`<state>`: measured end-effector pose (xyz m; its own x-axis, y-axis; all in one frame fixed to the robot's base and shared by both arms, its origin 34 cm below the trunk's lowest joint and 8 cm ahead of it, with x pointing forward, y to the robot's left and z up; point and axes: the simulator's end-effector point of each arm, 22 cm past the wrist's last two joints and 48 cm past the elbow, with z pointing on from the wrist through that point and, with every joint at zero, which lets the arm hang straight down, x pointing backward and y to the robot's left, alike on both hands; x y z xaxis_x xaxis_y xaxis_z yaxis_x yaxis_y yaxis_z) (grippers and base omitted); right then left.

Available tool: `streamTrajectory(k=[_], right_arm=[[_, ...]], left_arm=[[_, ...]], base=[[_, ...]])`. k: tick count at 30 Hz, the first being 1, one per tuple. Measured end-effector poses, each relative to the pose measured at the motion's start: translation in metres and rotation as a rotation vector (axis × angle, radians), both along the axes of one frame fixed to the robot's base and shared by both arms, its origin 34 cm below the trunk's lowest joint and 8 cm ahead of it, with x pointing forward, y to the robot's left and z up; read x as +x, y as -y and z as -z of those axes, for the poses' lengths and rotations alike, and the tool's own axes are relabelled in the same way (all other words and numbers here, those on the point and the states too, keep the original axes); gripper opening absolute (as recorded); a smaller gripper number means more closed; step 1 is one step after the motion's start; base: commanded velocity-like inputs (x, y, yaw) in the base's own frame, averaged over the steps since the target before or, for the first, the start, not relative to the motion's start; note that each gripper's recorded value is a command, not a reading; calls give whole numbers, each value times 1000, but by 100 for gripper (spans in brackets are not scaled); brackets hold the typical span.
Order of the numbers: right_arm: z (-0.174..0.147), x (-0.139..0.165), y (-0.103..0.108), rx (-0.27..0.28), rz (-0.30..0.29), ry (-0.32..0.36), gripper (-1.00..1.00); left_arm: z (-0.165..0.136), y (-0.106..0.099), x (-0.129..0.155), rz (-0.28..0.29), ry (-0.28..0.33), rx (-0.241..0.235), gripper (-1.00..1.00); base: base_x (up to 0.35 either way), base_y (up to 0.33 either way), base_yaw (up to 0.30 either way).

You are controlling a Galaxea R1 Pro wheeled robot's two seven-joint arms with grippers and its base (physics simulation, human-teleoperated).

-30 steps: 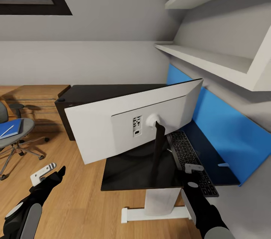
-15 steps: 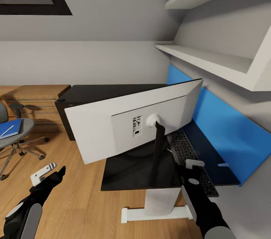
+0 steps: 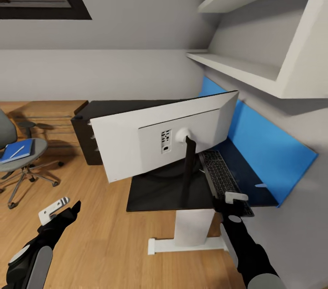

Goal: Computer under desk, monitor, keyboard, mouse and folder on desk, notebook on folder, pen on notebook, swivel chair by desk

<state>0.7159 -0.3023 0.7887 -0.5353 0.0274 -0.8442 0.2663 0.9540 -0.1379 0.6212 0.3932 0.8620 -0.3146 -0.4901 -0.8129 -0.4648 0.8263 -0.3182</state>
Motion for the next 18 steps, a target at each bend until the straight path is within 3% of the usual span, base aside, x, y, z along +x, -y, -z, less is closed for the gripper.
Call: streamTrajectory(k=[9, 15, 17, 18], right_arm=[[0, 0, 2, 3, 2, 1, 100], [0, -1, 7, 8, 15, 3, 100], [-4, 0, 16, 94, 43, 28, 100], [-7, -2, 27, 184, 59, 59, 100]], left_arm=[[1, 0, 0, 1, -2, -1, 100], [0, 15, 4, 34, -1, -2, 100], [1, 23, 7, 54, -2, -3, 100], [1, 30, 8, 68, -3, -3, 100]], base=[[-317, 0, 0], [-82, 0, 0], [-6, 0, 0], [-2, 0, 0]])
